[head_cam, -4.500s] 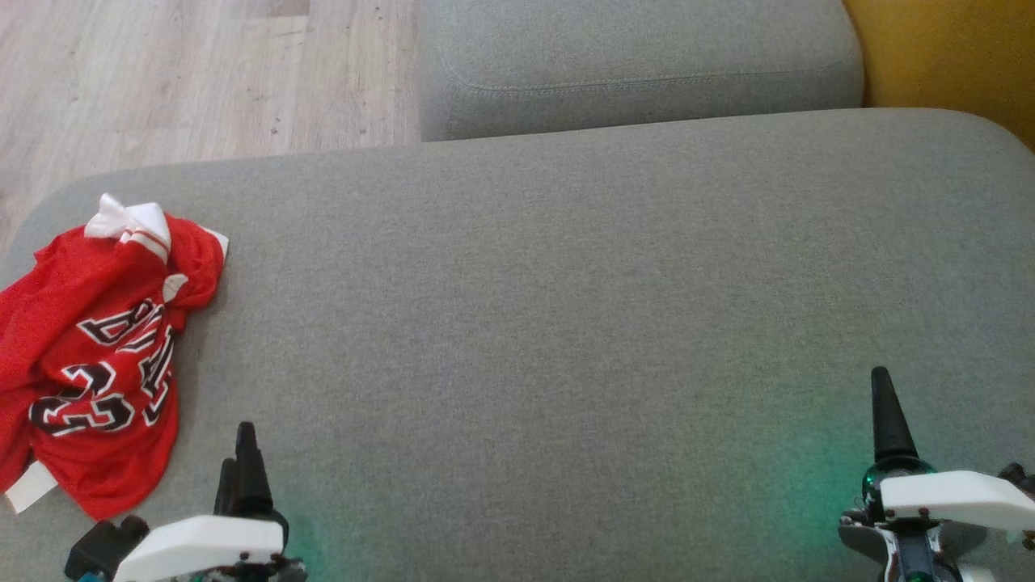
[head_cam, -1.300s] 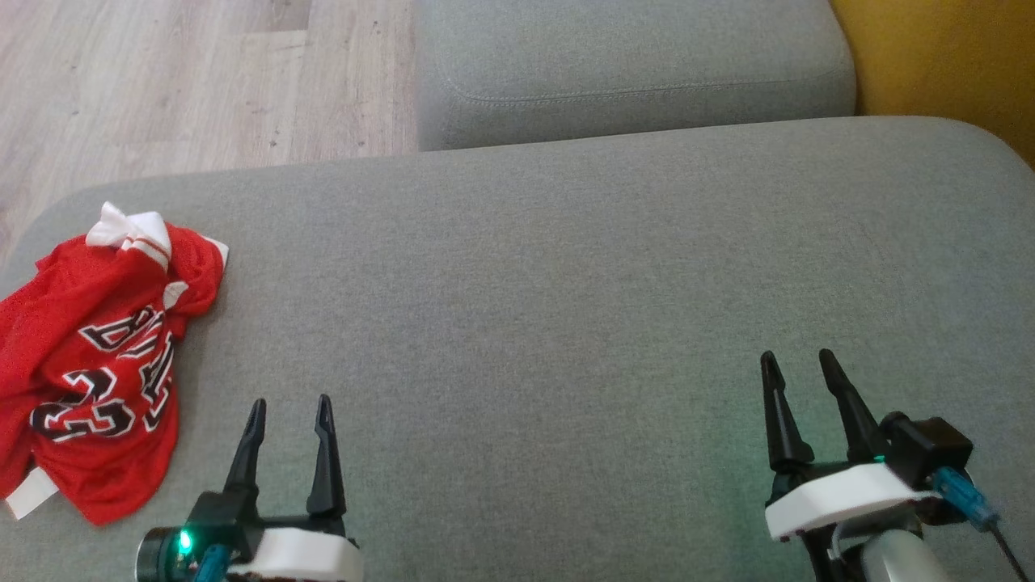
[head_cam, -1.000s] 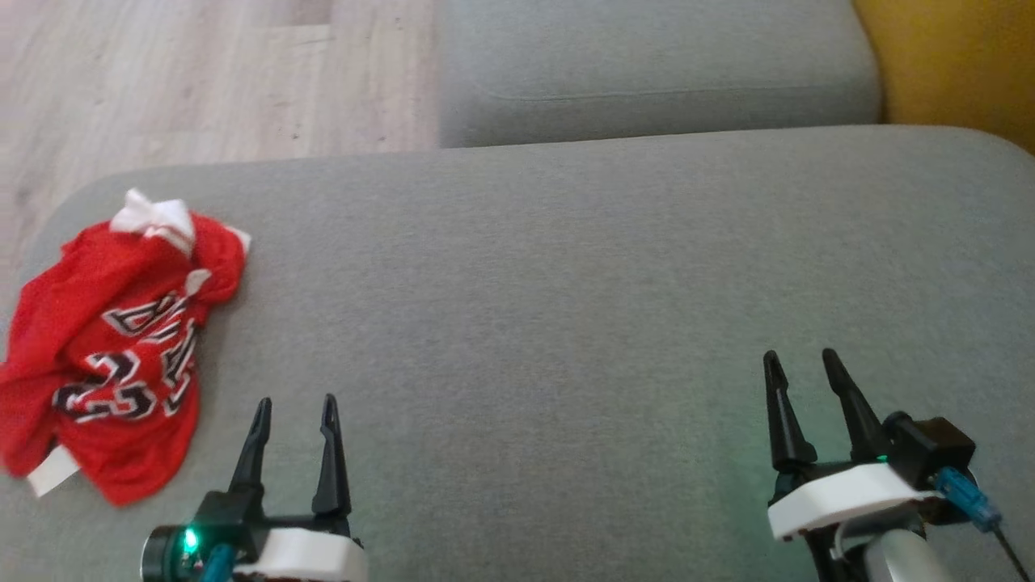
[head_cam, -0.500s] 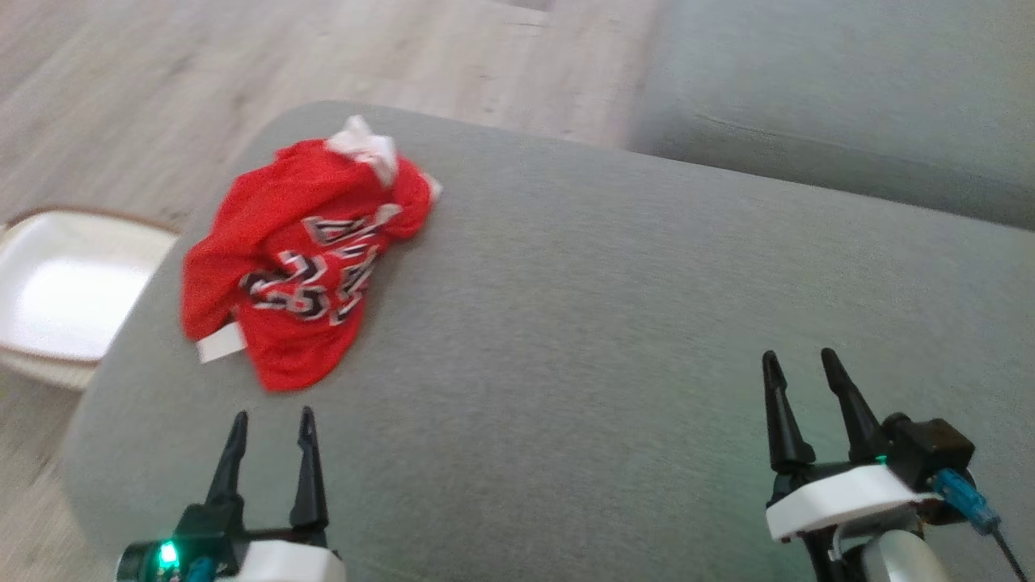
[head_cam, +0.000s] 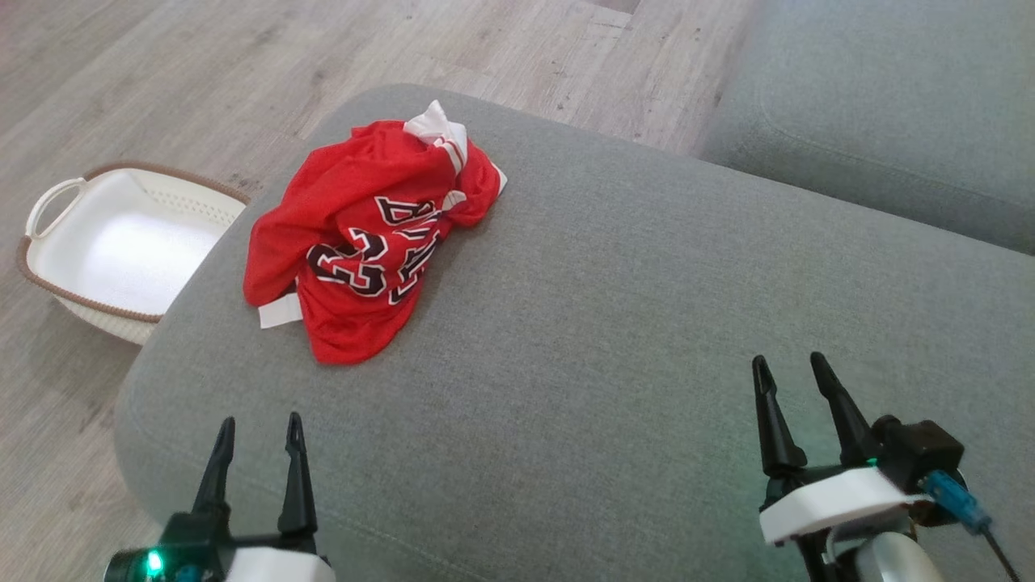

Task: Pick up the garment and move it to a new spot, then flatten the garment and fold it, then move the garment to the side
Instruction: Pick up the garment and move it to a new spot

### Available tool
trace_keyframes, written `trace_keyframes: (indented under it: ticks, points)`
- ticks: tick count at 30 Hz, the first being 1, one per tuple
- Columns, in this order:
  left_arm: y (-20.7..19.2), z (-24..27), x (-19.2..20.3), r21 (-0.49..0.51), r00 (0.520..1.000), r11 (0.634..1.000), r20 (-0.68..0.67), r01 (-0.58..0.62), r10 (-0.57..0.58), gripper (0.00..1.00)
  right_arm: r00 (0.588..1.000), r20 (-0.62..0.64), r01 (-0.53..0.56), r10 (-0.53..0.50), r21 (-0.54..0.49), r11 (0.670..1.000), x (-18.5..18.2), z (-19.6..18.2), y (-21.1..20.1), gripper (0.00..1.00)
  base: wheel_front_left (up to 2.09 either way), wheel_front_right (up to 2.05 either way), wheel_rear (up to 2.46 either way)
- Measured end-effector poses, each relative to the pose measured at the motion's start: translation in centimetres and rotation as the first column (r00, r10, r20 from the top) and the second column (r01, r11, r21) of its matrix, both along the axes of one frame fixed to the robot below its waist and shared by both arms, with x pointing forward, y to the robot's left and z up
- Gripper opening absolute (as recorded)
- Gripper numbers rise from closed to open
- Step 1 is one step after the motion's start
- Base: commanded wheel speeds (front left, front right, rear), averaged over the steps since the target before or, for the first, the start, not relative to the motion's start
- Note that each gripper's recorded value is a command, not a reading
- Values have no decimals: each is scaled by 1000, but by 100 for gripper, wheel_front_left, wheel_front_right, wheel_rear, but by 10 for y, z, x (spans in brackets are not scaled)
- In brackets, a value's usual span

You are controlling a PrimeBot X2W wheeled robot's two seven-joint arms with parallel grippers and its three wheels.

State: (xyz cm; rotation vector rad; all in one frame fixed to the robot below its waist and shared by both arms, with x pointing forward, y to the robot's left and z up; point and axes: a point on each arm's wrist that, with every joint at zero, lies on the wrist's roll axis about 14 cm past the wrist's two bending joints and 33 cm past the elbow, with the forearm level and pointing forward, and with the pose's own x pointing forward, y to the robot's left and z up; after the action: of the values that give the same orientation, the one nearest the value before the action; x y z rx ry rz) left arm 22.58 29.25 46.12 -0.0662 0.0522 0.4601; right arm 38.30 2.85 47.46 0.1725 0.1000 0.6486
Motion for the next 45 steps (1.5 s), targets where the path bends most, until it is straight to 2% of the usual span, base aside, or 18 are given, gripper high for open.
trace_keyframes:
  ticks: [5,10,14,18,20,23,27,29,32,33,34,35,38,41,45]
  points:
    - [-1,12,20,-63,999,997,21,40,-39,100,1000,-18,22,-22,3,1000,5,-6,-6,100,0,0,0]
    - [20,78,86,-35,990,991,60,129,-127,100,999,-29,40,-40,-7,999,14,-15,-12,100,0,0,0]
    - [52,123,132,-13,990,991,50,131,-130,100,998,-27,56,-56,-10,998,29,-17,-16,100,0,0,0]
    - [65,106,169,-84,983,987,-108,139,-147,100,995,-15,98,-98,-5,995,49,-18,-27,100,0,0,0]
    - [63,85,186,-187,972,972,-160,142,-172,100,992,-27,127,-127,-16,992,57,-25,-38,100,0,0,0]
    - [59,44,204,-245,926,961,-316,130,-206,100,983,-59,172,-174,-37,984,63,-42,-55,100,0,0,0]
    - [54,-12,213,-301,838,950,-495,83,-230,100,968,-73,238,-241,-53,970,72,-53,-80,100,0,0,0]
    - [46,-41,212,-346,780,937,-573,49,-252,100,960,-71,266,-270,-58,962,77,-55,-90,100,0,0,0]
    - [27,-81,204,-431,666,902,-676,-10,-316,98,948,-78,303,-308,-67,951,78,-59,-105,100,0,0,0]
    - [23,-88,203,-443,642,896,-694,-23,-326,41,944,-84,313,-318,-69,947,77,-61,-110,100,0,0,0]
    - [21,-90,205,-444,632,895,-702,-26,-330,0,941,-87,322,-328,-75,944,76,-63,-114,100,0,0,0]
    - [21,-91,208,-440,625,898,-708,-26,-329,0,933,-89,342,-348,-74,937,74,-64,-122,100,0,0,0]
    - [22,-77,213,-425,669,905,-673,1,-317,0,929,-81,357,-361,-61,932,72,-57,-126,100,0,0,0]
    - [31,-45,223,-380,749,923,-596,53,-289,0,929,-58,365,-367,-37,930,69,-45,-127,100,0,0,0]
    - [32,23,245,-310,856,935,-424,170,-296,0,928,-26,371,-371,-2,929,62,-25,-127,100,0,0,0]
